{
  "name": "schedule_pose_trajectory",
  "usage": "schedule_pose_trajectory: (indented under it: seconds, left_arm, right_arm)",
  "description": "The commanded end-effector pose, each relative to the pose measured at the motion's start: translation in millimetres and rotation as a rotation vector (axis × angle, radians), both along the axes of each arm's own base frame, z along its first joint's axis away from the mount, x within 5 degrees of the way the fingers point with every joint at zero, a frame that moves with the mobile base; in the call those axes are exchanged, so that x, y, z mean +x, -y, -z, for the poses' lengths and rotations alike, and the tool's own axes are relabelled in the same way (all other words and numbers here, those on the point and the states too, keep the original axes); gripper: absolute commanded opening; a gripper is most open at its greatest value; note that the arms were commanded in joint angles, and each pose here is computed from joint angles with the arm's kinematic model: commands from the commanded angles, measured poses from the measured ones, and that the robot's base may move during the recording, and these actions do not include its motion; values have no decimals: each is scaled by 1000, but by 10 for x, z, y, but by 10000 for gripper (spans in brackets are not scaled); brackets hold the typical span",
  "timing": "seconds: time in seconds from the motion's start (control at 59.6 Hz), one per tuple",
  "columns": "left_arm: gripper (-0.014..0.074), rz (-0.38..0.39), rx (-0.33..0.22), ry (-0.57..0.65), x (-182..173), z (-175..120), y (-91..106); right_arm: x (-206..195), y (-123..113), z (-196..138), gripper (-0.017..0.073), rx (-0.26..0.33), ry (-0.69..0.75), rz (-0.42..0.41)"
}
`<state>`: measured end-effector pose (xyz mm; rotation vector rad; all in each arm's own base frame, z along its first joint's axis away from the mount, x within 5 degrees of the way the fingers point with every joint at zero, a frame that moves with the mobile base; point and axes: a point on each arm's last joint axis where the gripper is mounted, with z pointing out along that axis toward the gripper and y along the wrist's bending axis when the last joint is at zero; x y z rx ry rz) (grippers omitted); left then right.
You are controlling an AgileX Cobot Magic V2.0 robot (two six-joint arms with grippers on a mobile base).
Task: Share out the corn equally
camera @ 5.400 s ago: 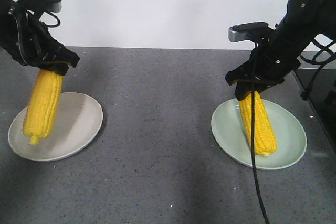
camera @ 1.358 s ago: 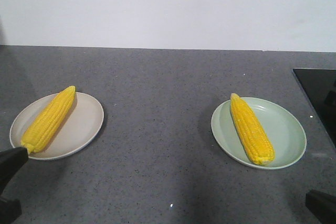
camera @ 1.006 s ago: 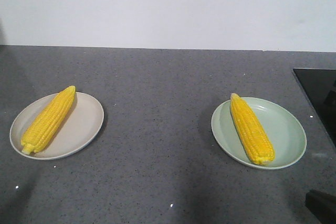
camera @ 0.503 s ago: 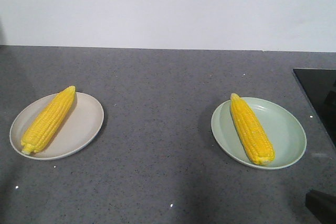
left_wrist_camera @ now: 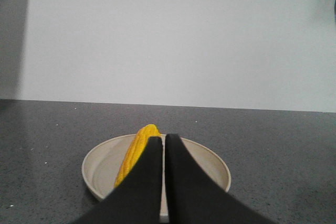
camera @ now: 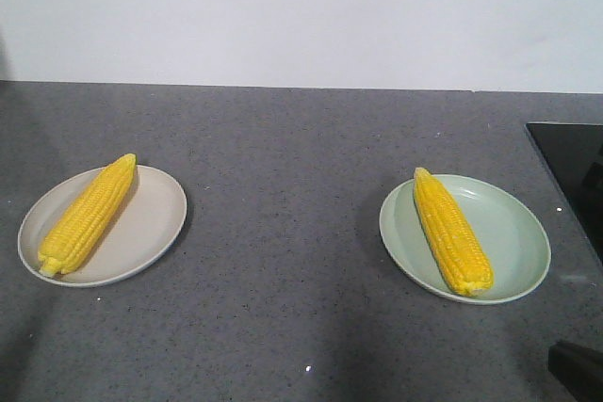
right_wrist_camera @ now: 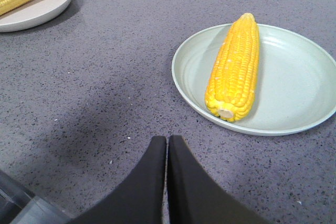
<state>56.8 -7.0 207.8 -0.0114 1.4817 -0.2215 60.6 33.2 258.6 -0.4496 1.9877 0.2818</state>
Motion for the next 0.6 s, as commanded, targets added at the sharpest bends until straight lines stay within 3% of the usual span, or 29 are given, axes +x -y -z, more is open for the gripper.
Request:
schedule_pose_trajectory:
  seconds: [0.0, 0.235, 0.587]
  left_arm:
    - [-6, -46, -36, 46, 4, -120, -29]
    - [-6, -106, -64, -83, -4, 5, -55]
    - [-6, -126, -75, -104, -24, 45, -64]
  right_arm:
    - [34, 11, -126, -5, 31, 74, 30]
    - [34, 11, -126, -5, 31, 74, 30]
    - [34, 11, -126, -5, 31, 74, 30]
